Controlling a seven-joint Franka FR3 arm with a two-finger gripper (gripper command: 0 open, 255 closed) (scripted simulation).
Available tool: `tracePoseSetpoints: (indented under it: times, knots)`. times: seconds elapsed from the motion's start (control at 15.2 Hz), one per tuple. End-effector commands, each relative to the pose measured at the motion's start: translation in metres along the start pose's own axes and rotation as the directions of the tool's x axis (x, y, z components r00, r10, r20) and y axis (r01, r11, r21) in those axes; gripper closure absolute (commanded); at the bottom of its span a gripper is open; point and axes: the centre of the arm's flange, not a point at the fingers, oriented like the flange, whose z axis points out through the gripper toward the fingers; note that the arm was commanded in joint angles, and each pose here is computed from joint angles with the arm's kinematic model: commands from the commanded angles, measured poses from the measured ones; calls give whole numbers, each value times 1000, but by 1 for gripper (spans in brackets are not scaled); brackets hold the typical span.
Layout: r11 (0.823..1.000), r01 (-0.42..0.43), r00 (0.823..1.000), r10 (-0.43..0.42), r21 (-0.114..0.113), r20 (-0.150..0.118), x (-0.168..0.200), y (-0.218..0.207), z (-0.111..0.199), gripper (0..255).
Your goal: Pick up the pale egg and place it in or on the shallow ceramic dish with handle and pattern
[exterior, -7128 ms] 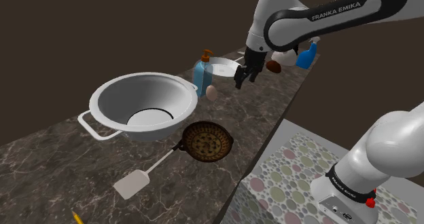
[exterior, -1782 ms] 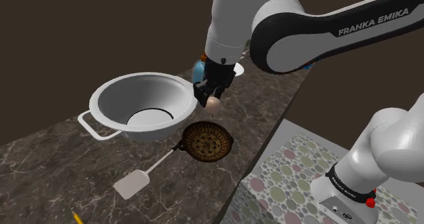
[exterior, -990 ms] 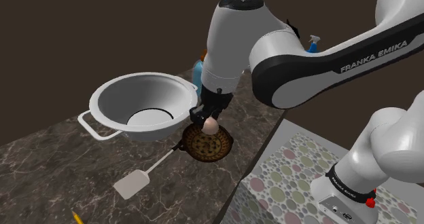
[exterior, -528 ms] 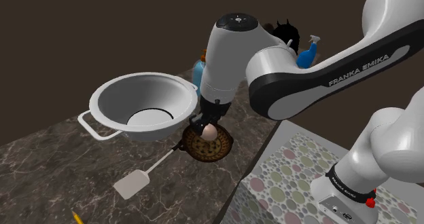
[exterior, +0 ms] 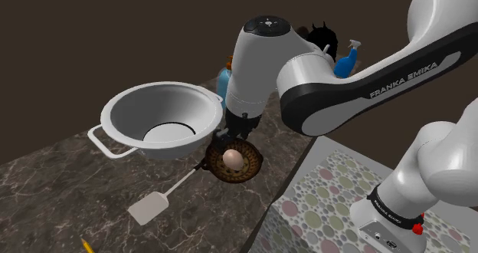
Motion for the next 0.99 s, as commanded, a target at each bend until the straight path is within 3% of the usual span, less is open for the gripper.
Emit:
tracePoseSetpoints:
  times: [0.0,0.2,0.46,0.92]
  knots:
    - [1000,0,1000,0,0,0,0,0,0,0]
    - [1000,0,1000,0,0,0,0,0,0,0]
    - [1000,0,1000,0,0,0,0,0,-50,0]
    - [1000,0,1000,0,0,0,0,0,-50,0]
